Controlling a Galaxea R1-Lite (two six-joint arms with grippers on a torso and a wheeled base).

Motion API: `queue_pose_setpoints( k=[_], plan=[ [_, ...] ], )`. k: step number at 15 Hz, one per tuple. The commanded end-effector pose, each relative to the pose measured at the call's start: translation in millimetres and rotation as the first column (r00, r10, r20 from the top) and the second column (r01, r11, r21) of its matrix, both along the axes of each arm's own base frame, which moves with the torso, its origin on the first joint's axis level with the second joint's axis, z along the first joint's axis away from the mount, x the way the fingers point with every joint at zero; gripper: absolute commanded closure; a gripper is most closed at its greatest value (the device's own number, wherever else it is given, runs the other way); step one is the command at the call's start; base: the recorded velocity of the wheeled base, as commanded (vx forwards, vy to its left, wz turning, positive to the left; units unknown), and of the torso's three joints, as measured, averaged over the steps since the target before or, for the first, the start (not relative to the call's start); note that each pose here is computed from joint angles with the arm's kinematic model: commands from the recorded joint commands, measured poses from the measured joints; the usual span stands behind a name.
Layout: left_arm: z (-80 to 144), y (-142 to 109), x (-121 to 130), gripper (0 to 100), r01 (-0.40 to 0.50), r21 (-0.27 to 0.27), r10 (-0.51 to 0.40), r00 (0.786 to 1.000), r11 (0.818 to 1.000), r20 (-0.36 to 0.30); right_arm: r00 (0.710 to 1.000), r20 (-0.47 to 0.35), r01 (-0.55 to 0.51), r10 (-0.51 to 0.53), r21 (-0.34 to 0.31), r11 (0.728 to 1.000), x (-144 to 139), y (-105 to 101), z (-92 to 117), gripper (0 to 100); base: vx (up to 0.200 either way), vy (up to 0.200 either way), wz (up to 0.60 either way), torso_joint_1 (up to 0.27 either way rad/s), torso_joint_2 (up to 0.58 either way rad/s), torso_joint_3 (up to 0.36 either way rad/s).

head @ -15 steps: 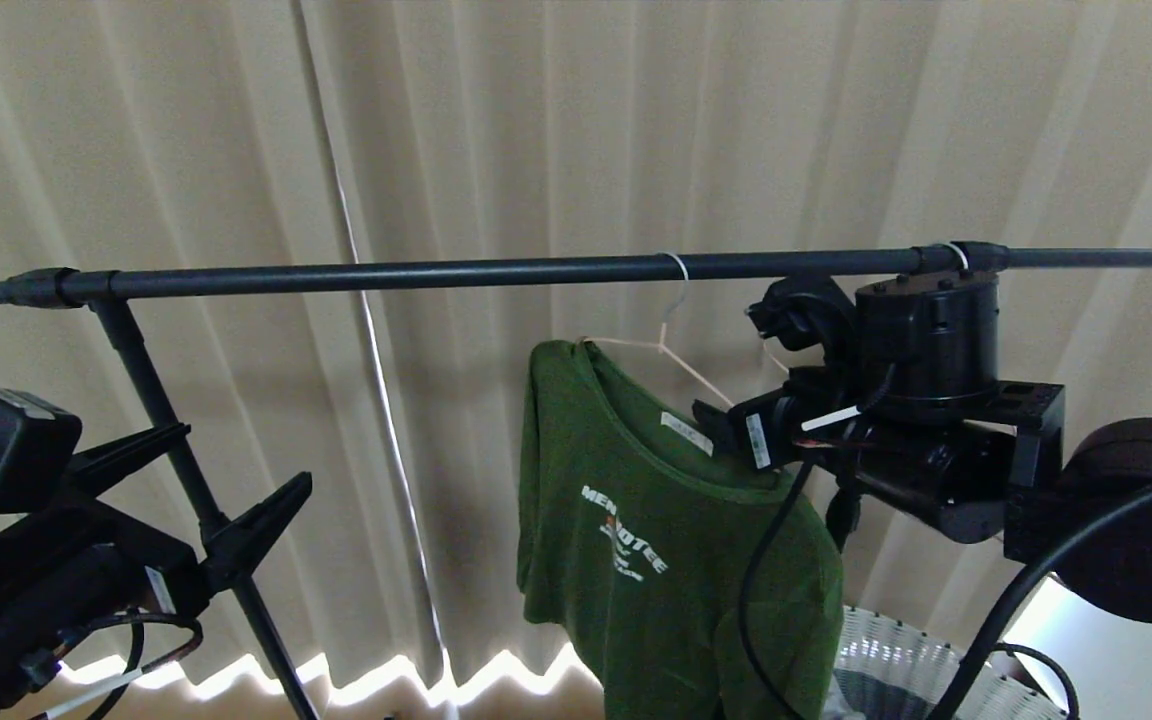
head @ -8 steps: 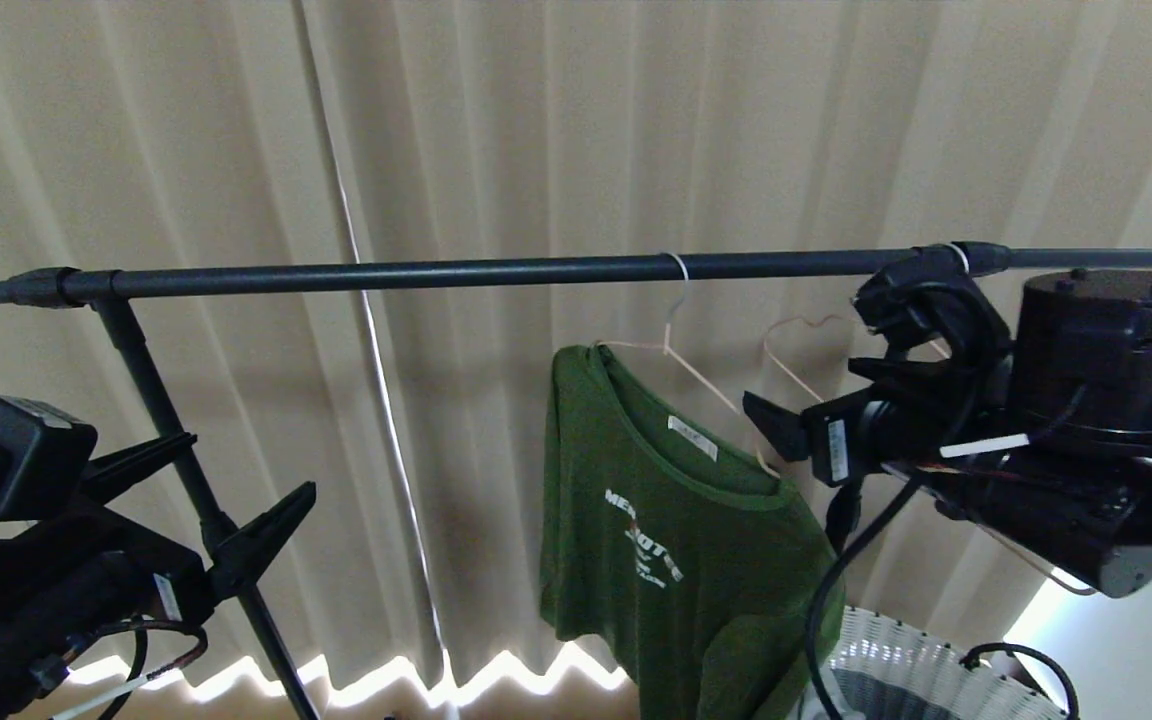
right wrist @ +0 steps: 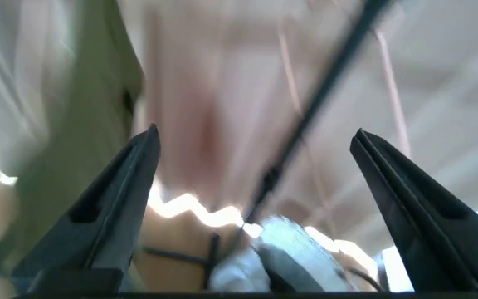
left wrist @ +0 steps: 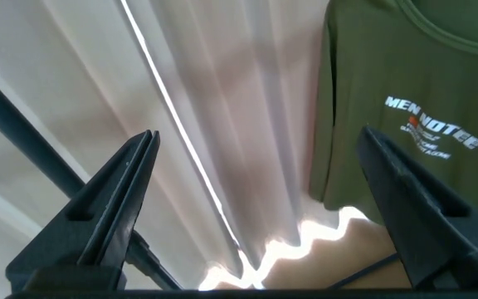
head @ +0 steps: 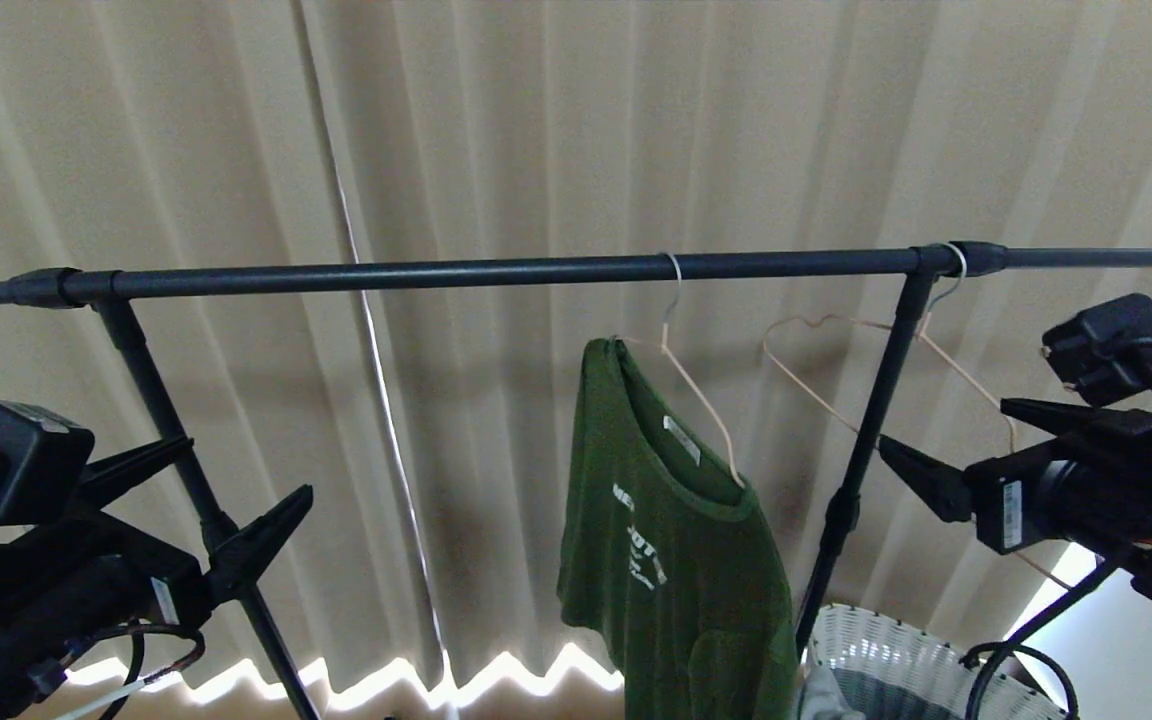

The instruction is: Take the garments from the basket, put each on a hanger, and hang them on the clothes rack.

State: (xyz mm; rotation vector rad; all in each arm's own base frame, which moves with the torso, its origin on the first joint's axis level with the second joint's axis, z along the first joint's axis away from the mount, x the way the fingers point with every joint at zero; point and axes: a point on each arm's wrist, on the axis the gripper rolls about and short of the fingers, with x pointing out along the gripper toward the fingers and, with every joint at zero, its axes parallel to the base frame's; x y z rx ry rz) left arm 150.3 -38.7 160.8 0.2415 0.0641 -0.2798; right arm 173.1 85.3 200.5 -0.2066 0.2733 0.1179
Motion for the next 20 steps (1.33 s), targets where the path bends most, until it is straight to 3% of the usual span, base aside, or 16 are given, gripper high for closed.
queue_pose_setpoints(
  k=[1,10,13,17,19,20],
  plan=[
    [1,0,0,0,0.0,-0.001,0.0,1.0,1.0,0.002,0.999,0.035,0.025,-0.025,0.012,1.0,-12,-12,4,0,0.0,0.0,0.0,0.0,0.0,0.0],
    [4,1,-3,0,-0.003,-0.006,0.003,1.0,1.0,0.023,0.999,0.019,0.042,-0.042,-0.021,0.999,-28,-23,-11,0,-0.178,0.0,0.0,0.002,0.0,0.003],
    [4,2,-4,0,-0.005,-0.007,0.005,1.0,1.0,0.028,0.999,0.025,0.04,-0.04,-0.002,0.999,-28,-23,-9,0,-0.2,0.0,0.0,-0.002,0.0,0.002],
    [-4,3,-12,0,-0.003,0.004,0.003,1.0,1.0,0.007,0.992,0.023,0.122,-0.123,0.051,0.991,-31,-37,-14,0,-0.2,0.0,0.0,-0.001,0.0,0.004],
    [-5,4,-13,0,-0.003,0.004,0.003,1.0,1.0,0.007,0.992,0.024,0.121,-0.122,0.054,0.991,-32,-38,-15,0,0.0,0.0,0.0,0.0,0.0,0.0],
    [-3,7,-28,0,-0.003,-0.009,0.003,0.999,1.0,0.04,0.994,-0.006,0.11,-0.11,0.047,0.993,-47,-44,-31,0,0.0,0.0,0.0,0.0,0.0,0.0]
  ],
)
